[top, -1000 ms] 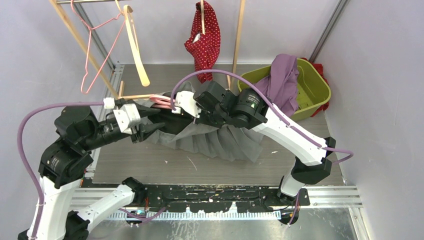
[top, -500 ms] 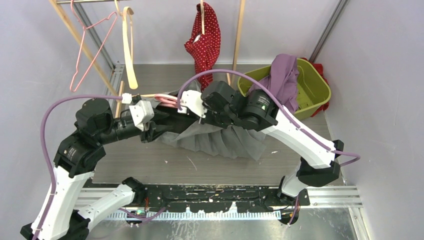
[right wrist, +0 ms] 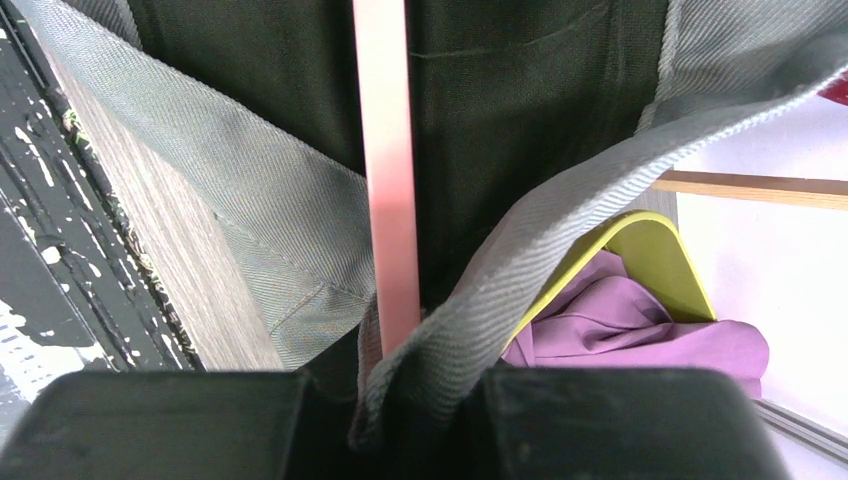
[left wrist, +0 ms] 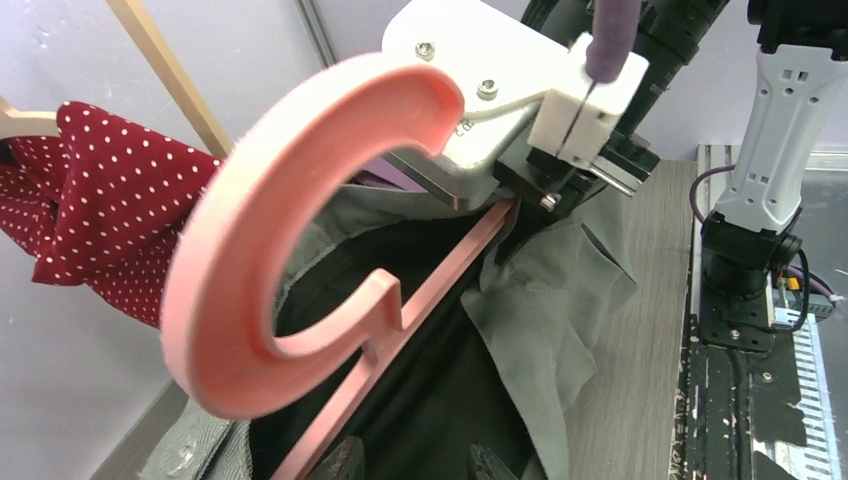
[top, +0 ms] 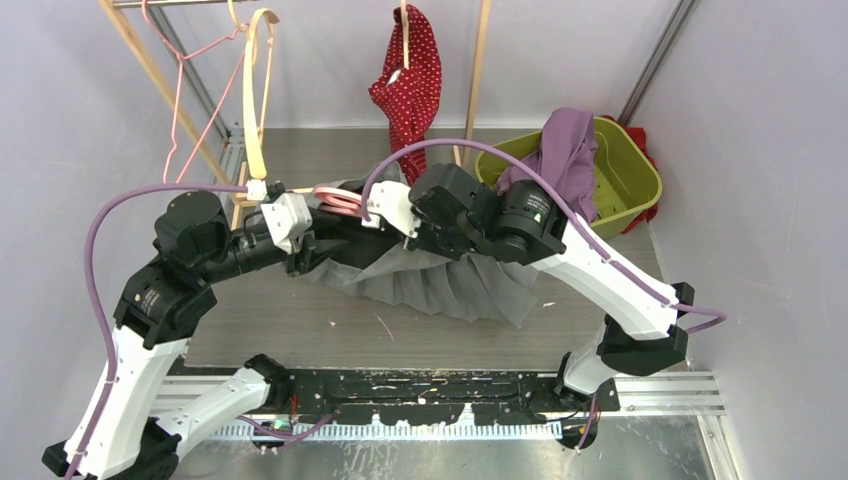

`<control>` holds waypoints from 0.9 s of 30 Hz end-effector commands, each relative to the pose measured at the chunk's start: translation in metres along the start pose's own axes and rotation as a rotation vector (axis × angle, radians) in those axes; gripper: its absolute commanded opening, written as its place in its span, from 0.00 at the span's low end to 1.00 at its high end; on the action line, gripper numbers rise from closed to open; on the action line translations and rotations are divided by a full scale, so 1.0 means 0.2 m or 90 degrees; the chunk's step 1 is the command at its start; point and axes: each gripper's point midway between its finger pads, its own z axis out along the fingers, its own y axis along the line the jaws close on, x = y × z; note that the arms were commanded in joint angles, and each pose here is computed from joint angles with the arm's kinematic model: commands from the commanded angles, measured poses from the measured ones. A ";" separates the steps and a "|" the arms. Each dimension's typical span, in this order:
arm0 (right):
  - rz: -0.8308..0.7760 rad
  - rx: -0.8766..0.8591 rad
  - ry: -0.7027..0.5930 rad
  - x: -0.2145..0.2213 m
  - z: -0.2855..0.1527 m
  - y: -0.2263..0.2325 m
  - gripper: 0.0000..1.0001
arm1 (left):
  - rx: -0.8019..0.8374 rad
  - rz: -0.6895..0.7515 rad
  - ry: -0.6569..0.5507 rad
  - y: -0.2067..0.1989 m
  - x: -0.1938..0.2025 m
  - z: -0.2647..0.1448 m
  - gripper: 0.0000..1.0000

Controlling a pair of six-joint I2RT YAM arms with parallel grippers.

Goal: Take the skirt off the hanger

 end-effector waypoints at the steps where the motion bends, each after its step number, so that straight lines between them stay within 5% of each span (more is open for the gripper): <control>1: 0.026 0.023 -0.067 -0.07 -0.13 -0.04 0.00 | -0.036 0.057 -0.043 0.07 -0.14 -0.03 0.42; 27: -0.030 0.043 -0.081 -0.18 -0.24 0.02 0.00 | 0.015 0.061 -0.023 0.08 -0.06 0.11 0.42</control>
